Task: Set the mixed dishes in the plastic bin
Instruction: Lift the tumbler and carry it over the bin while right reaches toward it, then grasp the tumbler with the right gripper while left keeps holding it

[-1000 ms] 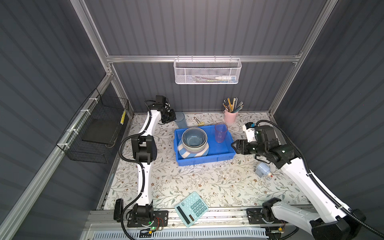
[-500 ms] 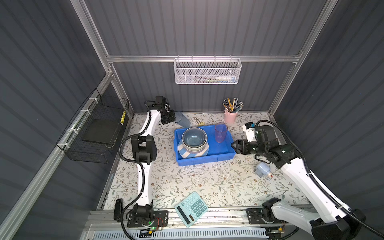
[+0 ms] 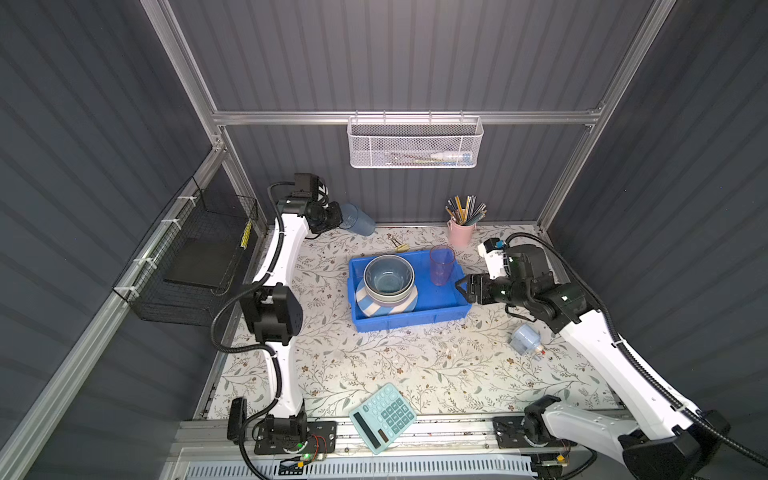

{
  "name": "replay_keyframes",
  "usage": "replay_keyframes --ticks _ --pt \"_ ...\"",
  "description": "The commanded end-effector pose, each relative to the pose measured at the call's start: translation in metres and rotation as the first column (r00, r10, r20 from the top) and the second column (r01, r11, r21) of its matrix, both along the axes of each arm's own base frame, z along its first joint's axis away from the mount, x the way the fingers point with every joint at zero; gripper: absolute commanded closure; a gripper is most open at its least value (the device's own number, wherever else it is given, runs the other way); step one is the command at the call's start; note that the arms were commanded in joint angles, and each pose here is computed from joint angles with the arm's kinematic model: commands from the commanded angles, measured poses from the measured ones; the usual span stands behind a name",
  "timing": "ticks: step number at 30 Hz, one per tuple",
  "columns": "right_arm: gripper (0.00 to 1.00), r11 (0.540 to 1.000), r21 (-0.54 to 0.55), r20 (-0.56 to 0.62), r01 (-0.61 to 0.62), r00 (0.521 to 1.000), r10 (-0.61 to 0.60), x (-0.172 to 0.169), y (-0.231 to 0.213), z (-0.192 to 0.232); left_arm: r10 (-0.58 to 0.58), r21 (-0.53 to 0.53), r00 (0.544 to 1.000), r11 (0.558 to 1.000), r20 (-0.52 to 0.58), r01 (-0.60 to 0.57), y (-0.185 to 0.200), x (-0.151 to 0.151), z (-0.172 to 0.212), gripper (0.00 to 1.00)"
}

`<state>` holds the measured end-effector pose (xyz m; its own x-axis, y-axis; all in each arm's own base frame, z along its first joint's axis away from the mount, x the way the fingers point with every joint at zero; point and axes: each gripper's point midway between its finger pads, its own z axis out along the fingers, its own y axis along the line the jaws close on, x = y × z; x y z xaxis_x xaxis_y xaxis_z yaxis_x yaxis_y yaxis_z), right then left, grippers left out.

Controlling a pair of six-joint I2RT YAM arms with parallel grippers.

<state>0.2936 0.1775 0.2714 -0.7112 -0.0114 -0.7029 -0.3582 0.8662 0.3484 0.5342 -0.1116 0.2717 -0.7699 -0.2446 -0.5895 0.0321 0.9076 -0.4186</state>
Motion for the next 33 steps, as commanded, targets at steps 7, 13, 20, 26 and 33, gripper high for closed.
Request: replay_keyframes --ticks 7,13,20,26,33 --pt "0.23 0.995 0.038 0.120 -0.093 0.989 0.088 0.012 0.047 0.053 0.045 0.188 0.981 0.979 0.189 -0.081 -0.011 -0.058 0.068 0.99" --pt "0.24 0.986 0.088 0.177 -0.143 0.976 0.126 0.020 0.082 0.088 0.054 0.257 0.967 0.959 0.249 -0.120 -0.018 -0.101 0.091 0.99" --pt "0.25 0.973 0.119 0.211 -0.196 0.963 0.169 0.031 0.114 0.111 0.014 0.272 0.957 0.957 0.290 -0.096 -0.048 -0.139 0.100 1.00" --pt "0.27 0.971 0.124 0.216 -0.205 0.961 0.175 0.037 0.129 0.118 -0.064 0.270 0.954 0.963 0.294 -0.019 -0.095 -0.154 0.093 1.00" --pt "0.29 0.982 0.060 0.206 -0.176 0.965 0.161 0.043 0.130 0.110 -0.128 0.304 0.942 0.952 0.310 0.030 -0.137 -0.163 0.090 1.00"
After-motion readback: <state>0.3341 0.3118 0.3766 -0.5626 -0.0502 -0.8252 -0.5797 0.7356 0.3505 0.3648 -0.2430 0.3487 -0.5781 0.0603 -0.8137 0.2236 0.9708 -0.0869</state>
